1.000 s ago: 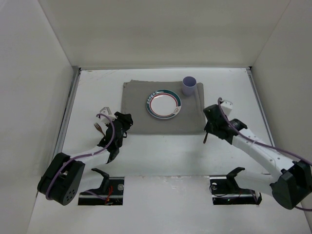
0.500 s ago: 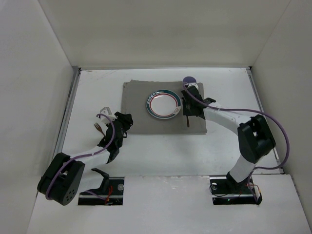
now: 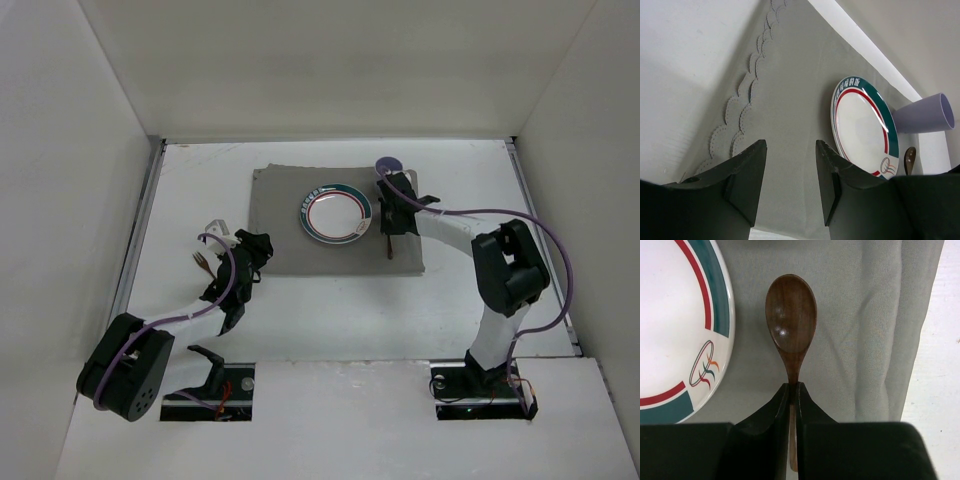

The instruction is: Set the dinner table for one person

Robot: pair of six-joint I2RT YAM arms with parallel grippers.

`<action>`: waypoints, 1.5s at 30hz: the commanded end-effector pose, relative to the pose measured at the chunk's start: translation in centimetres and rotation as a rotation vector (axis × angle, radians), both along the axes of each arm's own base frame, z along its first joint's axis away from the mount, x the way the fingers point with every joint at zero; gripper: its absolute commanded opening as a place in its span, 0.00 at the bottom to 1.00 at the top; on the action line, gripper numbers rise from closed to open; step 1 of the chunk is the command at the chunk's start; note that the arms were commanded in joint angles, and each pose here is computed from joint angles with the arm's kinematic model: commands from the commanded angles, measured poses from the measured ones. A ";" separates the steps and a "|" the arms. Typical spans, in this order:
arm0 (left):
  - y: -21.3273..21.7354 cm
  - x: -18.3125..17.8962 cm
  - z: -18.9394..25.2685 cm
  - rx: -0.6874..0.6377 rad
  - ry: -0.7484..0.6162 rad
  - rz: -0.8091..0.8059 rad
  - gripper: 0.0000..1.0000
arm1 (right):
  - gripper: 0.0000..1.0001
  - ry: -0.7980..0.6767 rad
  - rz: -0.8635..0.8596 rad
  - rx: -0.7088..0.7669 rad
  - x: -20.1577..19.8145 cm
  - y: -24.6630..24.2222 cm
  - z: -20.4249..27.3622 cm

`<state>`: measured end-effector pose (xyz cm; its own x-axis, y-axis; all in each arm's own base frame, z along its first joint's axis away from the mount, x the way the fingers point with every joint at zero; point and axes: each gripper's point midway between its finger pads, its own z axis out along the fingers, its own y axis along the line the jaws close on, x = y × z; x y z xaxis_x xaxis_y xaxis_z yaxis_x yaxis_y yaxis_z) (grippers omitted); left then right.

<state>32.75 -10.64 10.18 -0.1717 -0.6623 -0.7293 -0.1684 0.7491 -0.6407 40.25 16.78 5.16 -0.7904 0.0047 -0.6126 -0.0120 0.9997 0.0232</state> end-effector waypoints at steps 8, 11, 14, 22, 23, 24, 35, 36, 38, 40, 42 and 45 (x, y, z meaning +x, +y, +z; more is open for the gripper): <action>-0.7 0.7 1.6 -0.021 -0.046 -0.014 0.42 | 0.33 -0.117 -0.012 0.056 1.7 0.8 3.9; -0.9 0.6 2.1 -0.025 -0.057 -0.025 0.42 | 0.36 -0.155 -0.028 0.062 1.4 0.3 5.5; -0.8 0.7 1.8 0.002 -0.043 -0.019 0.42 | 0.45 -0.226 -0.060 0.071 0.1 0.0 8.2; 0.5 1.7 1.4 0.131 0.016 0.034 0.41 | 0.56 -0.506 0.008 0.274 -5.7 4.6 12.7; 0.7 1.7 1.7 0.146 0.019 0.047 0.40 | 0.50 -0.529 0.032 0.301 -6.5 5.4 12.9; 0.8 1.7 2.1 0.164 0.024 0.051 0.36 | 0.40 -0.552 0.047 0.335 -7.2 6.1 13.2; 5.4 -2.5 4.1 0.336 0.229 0.168 0.12 | 0.15 -0.684 0.233 0.518 -12.8 10.9 15.2; 6.3 -3.2 4.1 0.346 0.253 0.192 0.16 | 0.17 -0.680 0.233 0.526 -13.1 11.0 14.9; 7.9 -4.7 3.8 0.359 0.305 0.239 0.25 | 0.20 -0.671 0.231 0.542 -13.4 11.0 14.5; 9.4 -6.2 2.8 0.355 0.369 0.285 0.30 | 0.28 -0.667 0.228 0.557 -13.7 10.8 14.4; 10.6 -7.5 1.4 0.339 0.437 0.328 0.31 | 0.34 -0.668 0.223 0.573 -13.9 10.7 14.6; 11.8 -8.5 -0.5 0.328 0.517 0.364 0.31 | 0.41 -0.668 0.226 0.574 -14.0 10.7 14.6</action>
